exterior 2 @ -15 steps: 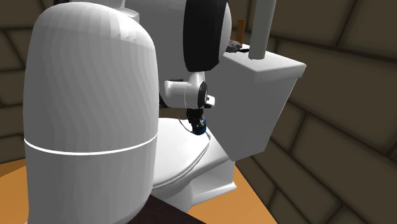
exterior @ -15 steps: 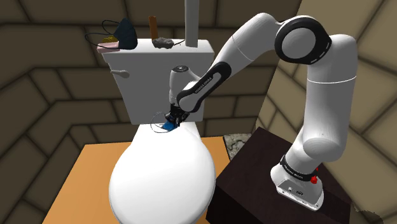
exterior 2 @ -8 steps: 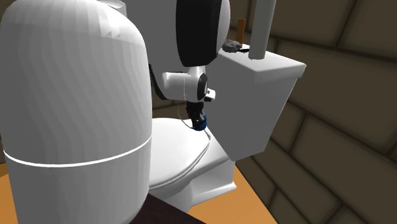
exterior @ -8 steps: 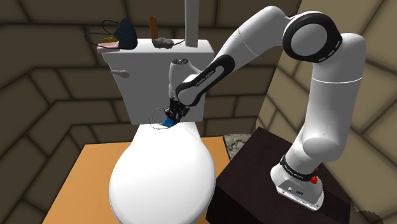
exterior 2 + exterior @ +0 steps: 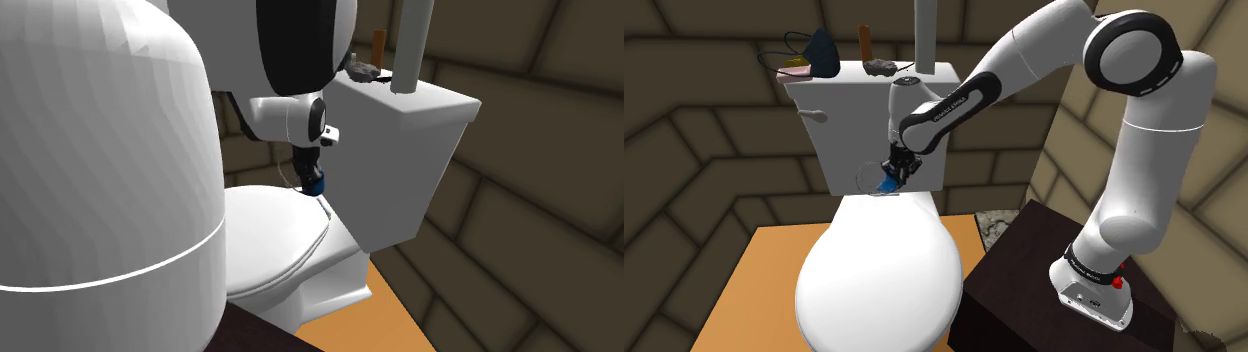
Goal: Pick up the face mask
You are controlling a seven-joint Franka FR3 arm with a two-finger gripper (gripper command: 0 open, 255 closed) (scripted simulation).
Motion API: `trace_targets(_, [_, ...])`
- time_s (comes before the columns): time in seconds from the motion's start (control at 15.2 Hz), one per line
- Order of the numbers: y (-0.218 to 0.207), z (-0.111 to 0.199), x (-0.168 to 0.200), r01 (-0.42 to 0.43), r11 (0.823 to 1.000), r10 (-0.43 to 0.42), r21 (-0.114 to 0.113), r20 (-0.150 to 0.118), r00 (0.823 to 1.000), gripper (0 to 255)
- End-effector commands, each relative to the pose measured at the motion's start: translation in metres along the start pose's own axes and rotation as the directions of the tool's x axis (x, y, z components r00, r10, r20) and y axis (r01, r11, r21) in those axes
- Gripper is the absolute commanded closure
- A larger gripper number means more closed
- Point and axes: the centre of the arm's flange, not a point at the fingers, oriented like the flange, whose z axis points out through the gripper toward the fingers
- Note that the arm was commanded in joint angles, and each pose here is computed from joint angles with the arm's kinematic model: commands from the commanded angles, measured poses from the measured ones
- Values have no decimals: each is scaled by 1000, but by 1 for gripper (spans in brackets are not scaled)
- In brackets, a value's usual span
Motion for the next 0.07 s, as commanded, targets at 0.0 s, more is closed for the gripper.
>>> trace_targets(0.0, [0,-4,1,0,1000,0,0,0,1000,255])
